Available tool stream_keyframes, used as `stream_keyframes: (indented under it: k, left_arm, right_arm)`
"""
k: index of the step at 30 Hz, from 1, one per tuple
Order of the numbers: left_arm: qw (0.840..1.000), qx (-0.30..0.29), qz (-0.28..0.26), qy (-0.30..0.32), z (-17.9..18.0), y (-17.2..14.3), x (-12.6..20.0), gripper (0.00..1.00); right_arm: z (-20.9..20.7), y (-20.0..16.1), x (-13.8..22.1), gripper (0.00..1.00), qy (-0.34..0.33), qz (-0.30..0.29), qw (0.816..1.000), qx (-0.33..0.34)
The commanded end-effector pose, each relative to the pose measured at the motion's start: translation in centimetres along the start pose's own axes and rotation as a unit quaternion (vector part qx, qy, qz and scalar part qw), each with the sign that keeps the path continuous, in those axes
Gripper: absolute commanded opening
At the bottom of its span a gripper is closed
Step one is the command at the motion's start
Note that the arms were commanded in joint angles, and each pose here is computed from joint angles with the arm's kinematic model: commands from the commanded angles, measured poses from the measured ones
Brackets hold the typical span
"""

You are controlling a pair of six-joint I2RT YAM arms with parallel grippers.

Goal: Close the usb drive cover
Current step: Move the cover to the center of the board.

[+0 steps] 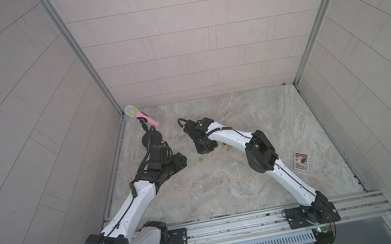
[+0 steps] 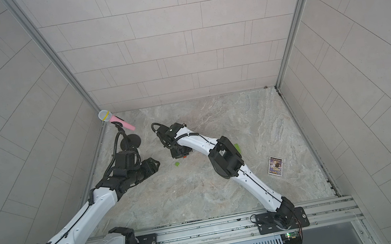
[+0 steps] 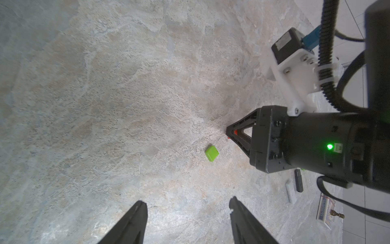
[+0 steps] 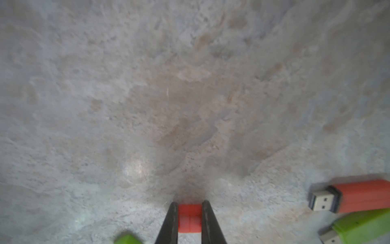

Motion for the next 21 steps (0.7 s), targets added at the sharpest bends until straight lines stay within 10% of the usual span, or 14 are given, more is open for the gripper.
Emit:
stream_keyframes:
  k: [1, 21]
  left_arm:
    - [1.000, 0.001, -0.001, 0.001, 0.2, -0.1, -0.1, 0.69]
    - [1.000, -0.004, 0.013, -0.013, -0.1, -0.5, 0.2, 0.69]
  right_arm:
    - [-1.6, -2.9, -1.1, 0.14, -0.028, 0.063, 0.995, 0.069]
    - [-9.6, -12.8, -2.5, 0.29, -0.009, 0.103, 0.961, 0.256]
Point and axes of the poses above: each gripper's point midway between its finger pads, its own x axis back along the fingers, its own z axis along the line the jaws close on, y = z × x, the point moved 6 cm from there along x, back along the fingers, and after that the axes turned 9 degrees about -x, right-handed, at the moved point
